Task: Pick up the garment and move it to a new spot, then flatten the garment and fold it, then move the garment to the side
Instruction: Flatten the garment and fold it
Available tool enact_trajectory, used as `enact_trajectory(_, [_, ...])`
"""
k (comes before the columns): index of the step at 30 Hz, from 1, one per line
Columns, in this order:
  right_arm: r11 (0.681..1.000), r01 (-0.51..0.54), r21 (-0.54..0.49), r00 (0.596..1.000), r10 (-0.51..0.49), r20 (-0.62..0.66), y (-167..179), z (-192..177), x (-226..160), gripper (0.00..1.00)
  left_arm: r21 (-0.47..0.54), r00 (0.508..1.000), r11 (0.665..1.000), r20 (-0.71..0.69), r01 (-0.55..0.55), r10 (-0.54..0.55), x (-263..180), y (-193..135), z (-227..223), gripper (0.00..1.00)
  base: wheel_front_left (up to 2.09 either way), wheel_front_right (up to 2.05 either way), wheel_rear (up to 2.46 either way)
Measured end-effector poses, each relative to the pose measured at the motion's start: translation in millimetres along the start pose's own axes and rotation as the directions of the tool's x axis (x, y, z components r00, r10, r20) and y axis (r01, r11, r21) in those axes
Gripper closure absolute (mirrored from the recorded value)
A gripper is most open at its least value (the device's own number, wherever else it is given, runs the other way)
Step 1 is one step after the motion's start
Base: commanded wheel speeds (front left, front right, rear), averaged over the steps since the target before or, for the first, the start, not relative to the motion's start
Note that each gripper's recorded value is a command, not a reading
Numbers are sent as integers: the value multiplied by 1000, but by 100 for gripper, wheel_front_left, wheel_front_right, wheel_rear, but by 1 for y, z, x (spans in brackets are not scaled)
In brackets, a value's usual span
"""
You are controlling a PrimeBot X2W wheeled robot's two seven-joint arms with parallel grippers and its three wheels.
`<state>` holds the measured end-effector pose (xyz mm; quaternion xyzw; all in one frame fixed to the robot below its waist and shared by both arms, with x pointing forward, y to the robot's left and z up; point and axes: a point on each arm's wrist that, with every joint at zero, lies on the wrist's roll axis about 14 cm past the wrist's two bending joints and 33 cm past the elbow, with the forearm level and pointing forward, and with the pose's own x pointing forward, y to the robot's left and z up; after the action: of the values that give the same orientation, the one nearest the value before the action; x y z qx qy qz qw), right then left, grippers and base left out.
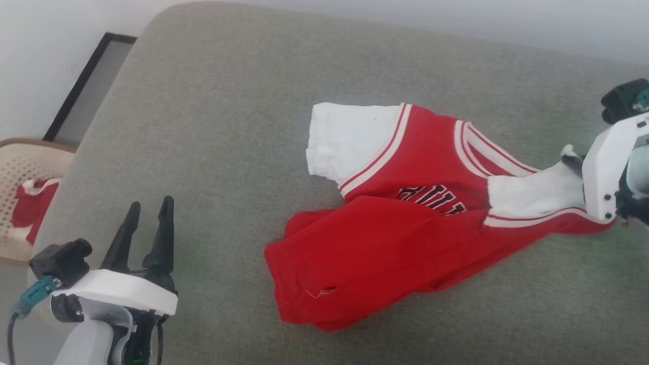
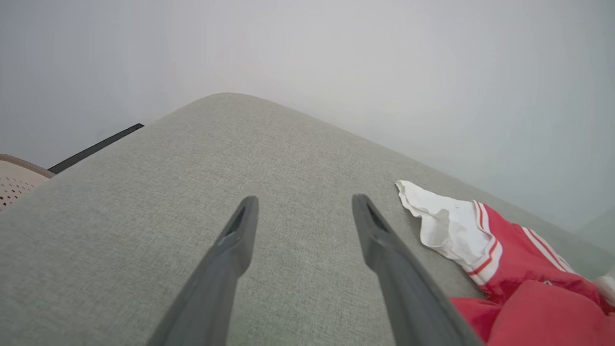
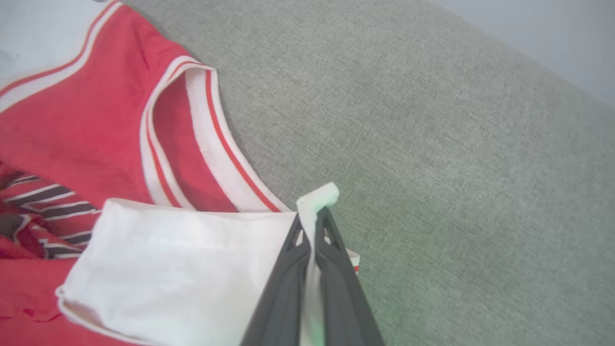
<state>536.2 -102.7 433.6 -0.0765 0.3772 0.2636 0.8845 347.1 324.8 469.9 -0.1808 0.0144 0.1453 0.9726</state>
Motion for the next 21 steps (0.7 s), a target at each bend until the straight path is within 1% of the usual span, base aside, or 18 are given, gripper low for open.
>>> enact_trajectory(5, [999,-52,7,998,51,48,12,-2,-24,100,-4,1000,1000,5,28,-28,3,-8,1,0,0,0,0])
enact_trajectory(10, [998,-66,19,996,64,65,12,-15,-47,100,-7,999,999,8,54,-54,7,-16,1,0,0,0,0])
enact_trajectory(17, [995,-93,35,996,93,15,17,-54,-75,100,-6,997,997,16,79,-79,10,-22,4,0,0,0,0])
enact_trajectory(21, [996,-79,49,996,81,-48,13,-84,-85,100,-4,996,996,10,85,-85,11,-24,2,0,0,0,0])
